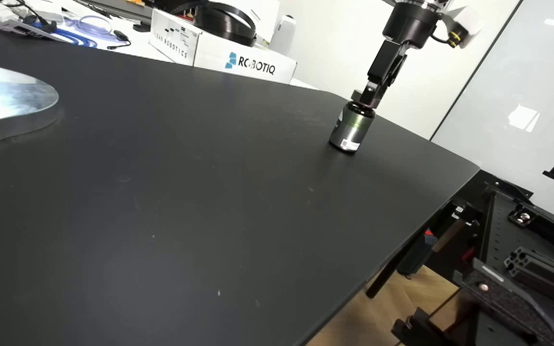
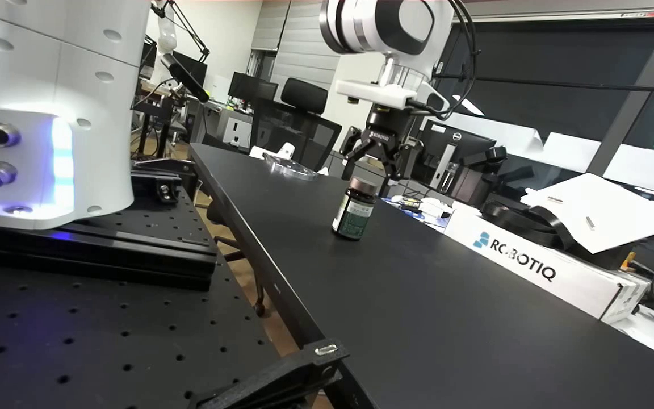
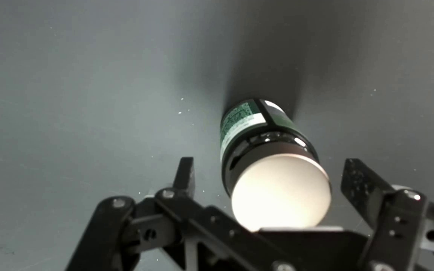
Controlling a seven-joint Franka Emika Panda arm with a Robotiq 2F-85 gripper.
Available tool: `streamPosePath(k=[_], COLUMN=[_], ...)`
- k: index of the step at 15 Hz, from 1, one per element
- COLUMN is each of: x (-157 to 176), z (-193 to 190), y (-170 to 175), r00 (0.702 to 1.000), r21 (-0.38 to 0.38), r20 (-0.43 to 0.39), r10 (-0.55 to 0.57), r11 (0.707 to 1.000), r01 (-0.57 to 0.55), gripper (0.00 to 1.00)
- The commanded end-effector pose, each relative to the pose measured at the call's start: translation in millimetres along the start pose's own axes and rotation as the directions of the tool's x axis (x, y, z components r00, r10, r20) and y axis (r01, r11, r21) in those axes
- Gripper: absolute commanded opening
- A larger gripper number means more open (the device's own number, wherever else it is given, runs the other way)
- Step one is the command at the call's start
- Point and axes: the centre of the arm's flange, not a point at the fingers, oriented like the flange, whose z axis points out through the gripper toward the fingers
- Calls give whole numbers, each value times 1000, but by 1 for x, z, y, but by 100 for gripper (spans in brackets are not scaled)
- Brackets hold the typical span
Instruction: Move the bottle to the right
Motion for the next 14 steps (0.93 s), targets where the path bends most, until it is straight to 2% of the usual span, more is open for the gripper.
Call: streamPosePath(k=[1, 7, 8, 9, 13, 14], x=[7, 8, 8, 8, 7, 6], z=[4, 13, 14, 15, 7, 2], y=[-3, -5, -4, -4, -3, -2], r00=[1000, 1000, 999, 999, 998, 999], r21=[11, 6, 3, 2, -1, 2], r20=[-10, -30, -42, -48, -60, -47], r10=[1, -9, -11, -11, -8, -2], r11=[1000, 1000, 1000, 1000, 1000, 1000], r01=[-1, 9, 11, 11, 7, 2], gripper=[100, 100, 75, 74, 45, 43])
